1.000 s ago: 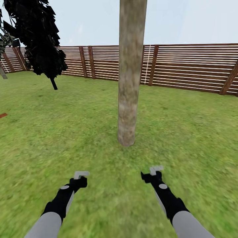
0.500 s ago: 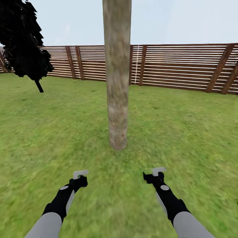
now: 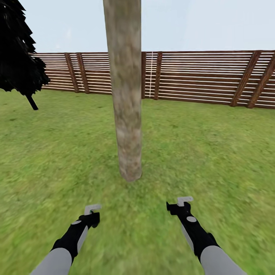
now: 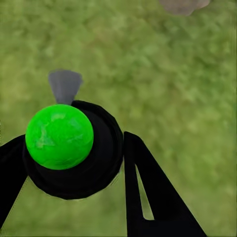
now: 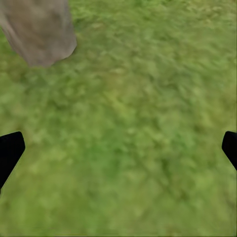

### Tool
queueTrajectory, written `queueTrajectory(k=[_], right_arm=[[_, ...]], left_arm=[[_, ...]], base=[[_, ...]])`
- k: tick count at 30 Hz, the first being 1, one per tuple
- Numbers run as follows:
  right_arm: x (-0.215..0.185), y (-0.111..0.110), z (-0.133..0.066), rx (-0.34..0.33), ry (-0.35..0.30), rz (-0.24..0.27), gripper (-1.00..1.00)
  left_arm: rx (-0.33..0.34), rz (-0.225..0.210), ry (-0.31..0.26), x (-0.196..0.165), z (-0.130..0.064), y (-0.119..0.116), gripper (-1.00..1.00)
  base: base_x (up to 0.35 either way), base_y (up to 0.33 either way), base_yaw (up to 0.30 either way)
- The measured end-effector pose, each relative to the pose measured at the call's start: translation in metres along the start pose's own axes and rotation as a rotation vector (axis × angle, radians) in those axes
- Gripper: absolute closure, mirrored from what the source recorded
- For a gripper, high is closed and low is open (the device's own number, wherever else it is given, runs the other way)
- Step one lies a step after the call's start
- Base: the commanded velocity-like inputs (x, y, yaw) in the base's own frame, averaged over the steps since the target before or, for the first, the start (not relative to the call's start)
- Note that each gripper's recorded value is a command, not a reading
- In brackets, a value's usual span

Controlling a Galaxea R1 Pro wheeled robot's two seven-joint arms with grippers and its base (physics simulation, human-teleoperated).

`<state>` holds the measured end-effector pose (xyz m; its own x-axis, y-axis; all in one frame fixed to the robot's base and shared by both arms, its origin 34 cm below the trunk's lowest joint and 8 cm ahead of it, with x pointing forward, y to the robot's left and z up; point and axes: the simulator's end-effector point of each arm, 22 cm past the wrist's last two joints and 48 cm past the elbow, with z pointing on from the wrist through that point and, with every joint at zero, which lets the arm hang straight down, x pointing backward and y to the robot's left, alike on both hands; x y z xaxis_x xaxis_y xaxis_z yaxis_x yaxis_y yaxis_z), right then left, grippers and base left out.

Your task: In the garden, pick up the pesticide atomizer on the floor and spray pesticide onto both trees until each tree trunk is fully covered.

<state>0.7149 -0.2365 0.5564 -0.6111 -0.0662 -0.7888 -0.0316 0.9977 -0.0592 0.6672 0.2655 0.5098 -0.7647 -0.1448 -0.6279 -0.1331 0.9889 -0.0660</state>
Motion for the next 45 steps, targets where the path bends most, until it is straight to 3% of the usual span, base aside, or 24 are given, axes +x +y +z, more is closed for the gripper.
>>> queueTrajectory(k=[8,21,35,38,41,45], right_arm=[[0.001,0.000,0.000,-0.001,0.001,-0.001,-1.00],[0.001,0.000,0.000,0.001,0.001,0.001,-1.00],[0.022,0.005,0.006,-0.006,0.018,0.001,-1.00],[0.017,0.010,0.008,-0.014,-0.054,0.005,-1.00],[-0.006,0.009,0.010,-0.011,-0.153,0.006,-1.00],[-0.067,-0.006,0.006,0.021,-0.303,0.006,-1.00]], left_arm=[[-0.008,0.000,0.042,0.009,0.000,0.004,1.00],[-0.021,0.002,0.048,0.012,0.000,0.007,1.00],[-0.019,0.005,0.049,0.016,0.010,0.007,1.00],[-0.022,-0.005,0.118,0.025,0.013,0.007,1.00],[-0.017,-0.008,0.104,0.001,0.018,0.003,1.00],[-0.011,-0.008,0.075,-0.020,0.025,-0.001,1.00]], base=[[0.339,0.000,0.000],[0.339,0.000,-0.091],[0.029,0.000,-0.078],[0.000,0.000,0.000],[0.000,0.000,0.000],[0.000,0.000,0.000]])
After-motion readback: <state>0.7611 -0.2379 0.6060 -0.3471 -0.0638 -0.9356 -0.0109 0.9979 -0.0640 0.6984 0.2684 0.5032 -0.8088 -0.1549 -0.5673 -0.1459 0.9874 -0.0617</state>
